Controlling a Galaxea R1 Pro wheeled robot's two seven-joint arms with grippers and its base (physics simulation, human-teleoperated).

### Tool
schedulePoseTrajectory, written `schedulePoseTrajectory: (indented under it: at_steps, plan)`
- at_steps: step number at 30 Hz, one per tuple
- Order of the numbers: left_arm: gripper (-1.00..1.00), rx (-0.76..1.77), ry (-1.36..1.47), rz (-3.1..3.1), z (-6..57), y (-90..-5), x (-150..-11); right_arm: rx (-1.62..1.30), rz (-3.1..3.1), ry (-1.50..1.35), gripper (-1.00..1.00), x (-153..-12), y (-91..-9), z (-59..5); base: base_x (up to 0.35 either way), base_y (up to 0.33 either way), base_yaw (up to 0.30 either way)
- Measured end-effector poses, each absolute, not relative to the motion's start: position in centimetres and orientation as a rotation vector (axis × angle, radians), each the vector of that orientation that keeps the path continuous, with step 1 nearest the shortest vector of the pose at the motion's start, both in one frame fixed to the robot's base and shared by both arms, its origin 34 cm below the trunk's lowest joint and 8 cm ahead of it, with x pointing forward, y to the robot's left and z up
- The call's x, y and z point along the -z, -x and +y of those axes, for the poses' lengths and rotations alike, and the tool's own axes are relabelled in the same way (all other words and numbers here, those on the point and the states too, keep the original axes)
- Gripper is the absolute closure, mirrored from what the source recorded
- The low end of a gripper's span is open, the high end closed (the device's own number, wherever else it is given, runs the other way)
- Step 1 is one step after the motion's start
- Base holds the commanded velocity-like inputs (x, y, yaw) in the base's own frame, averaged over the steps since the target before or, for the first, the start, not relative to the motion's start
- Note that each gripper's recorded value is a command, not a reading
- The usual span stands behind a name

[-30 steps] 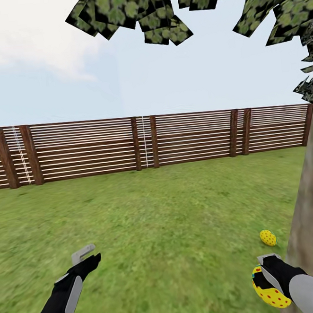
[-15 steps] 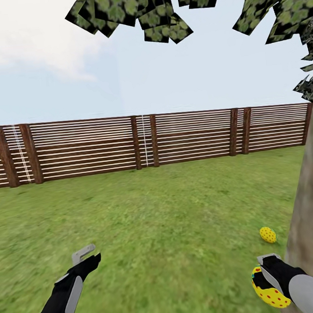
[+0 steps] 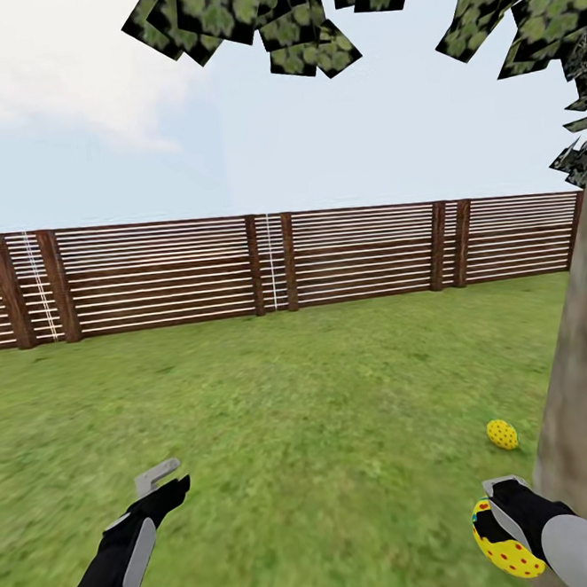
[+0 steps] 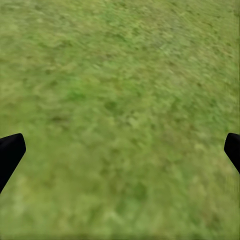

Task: Take the three Easter eggs out of the wicker basket on the lawn in the garden, then place them on the lawn next to a single tree (choose any tree) so that all three eggs are next to the same tree and none are left in the basket.

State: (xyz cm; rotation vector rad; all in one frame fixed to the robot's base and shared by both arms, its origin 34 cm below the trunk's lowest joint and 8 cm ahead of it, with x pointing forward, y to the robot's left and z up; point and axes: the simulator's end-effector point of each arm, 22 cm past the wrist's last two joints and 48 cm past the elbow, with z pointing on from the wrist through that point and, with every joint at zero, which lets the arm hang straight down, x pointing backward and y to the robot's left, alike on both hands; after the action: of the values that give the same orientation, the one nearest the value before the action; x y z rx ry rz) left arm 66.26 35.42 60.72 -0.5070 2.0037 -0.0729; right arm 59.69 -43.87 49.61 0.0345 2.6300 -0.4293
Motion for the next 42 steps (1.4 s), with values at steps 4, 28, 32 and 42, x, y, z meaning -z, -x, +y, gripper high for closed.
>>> schedulePoseTrajectory:
  at_steps: [4, 28, 32, 42]
  plan:
    - [-1.0, 0.073, 0.507, 2.003, 35.4, -66.1, -59.9, 0.429, 2.63, -0.036, 1.0, -48.7, -59.5, -43.9, 0.0, 0.0, 0.0]
    - [-1.0, 0.073, 0.51, 2.001, 35.5, -64.8, -54.6, 0.426, 2.631, -0.03, 1.0, -43.4, -58.3, -43.6, 0.0, 0.0, 0.0]
    - [-1.0, 0.073, 0.51, 2.0, 35.5, -64.6, -53.8, 0.426, 2.631, -0.03, 1.0, -42.5, -58.0, -43.6, 0.0, 0.0, 0.0]
    - [-1.0, 0.073, 0.51, 2.0, 35.5, -64.0, -51.5, 0.427, 2.63, -0.03, 1.0, -40.3, -57.4, -43.6, 0.0, 0.0, 0.0]
